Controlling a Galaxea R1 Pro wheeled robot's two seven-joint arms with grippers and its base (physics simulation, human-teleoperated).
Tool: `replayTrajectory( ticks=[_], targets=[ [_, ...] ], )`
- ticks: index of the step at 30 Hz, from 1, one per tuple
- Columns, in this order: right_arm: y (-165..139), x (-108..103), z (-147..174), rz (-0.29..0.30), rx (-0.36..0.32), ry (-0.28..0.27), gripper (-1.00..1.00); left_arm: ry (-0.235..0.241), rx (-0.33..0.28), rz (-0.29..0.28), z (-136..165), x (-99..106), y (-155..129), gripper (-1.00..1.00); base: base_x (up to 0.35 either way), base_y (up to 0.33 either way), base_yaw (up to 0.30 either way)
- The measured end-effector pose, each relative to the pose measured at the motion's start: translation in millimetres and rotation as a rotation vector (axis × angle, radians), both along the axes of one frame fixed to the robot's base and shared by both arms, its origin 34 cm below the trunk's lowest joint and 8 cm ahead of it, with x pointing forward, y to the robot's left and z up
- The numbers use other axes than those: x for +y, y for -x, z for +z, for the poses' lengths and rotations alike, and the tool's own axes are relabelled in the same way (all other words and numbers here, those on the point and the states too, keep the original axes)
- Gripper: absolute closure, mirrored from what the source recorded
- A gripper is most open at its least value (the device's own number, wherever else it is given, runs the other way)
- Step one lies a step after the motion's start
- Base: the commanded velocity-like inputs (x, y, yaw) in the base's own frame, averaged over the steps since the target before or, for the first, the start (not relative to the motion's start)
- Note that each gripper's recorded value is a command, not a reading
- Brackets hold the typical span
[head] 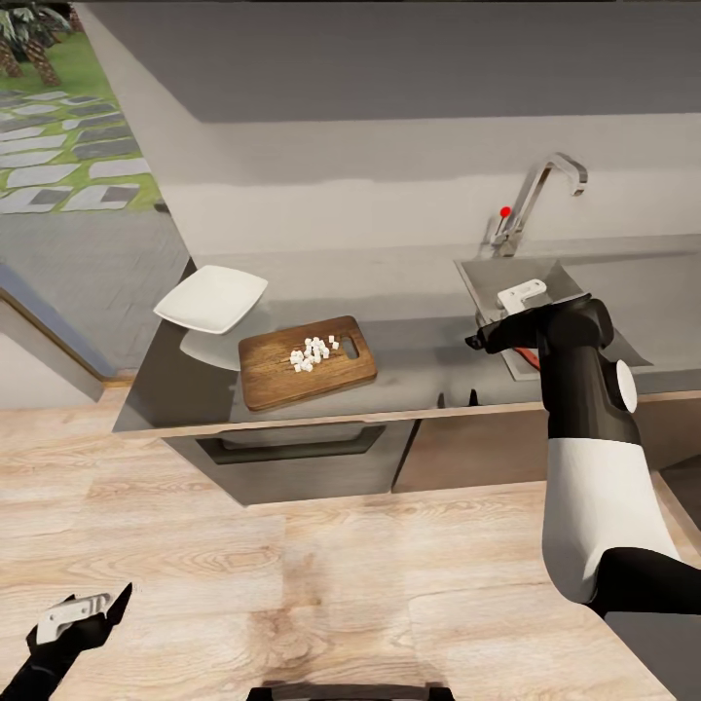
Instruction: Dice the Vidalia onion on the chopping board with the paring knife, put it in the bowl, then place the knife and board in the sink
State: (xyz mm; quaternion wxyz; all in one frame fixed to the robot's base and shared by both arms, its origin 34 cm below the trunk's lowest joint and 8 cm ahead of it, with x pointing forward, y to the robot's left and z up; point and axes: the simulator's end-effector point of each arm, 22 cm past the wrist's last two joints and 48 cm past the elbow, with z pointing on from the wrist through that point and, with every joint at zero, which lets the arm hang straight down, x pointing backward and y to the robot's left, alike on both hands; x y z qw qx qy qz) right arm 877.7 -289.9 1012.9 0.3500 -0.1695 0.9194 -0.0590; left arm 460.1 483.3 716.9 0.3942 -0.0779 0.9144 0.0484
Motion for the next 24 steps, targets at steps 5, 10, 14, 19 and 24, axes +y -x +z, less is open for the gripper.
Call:
replayTrajectory(
  ticks=[5,10,14,19,24],
  targets=[
    [0,3,0,0.002,0.001,-0.003,-1.00,-0.004,-0.003,0.034,-2,8,9,-1.00,0.000,0.000,0.000],
    [0,10,-1,0.008,0.000,-0.010,-1.00,-0.009,-0.039,0.049,-7,-2,22,-1.00,0.000,0.000,0.000],
    [-1,11,-1,0.008,-0.001,-0.009,-1.00,-0.044,-0.083,0.065,-13,-11,51,-1.00,0.000,0.000,0.000],
    [-1,12,0,0.009,-0.001,-0.009,-1.00,-0.104,-0.130,0.075,-14,-23,93,-1.00,0.000,0.000,0.000],
    [-1,11,-1,0.008,-0.001,-0.009,-1.00,-0.144,-0.150,0.107,-10,-21,116,-1.00,0.000,0.000,0.000]
  ],
)
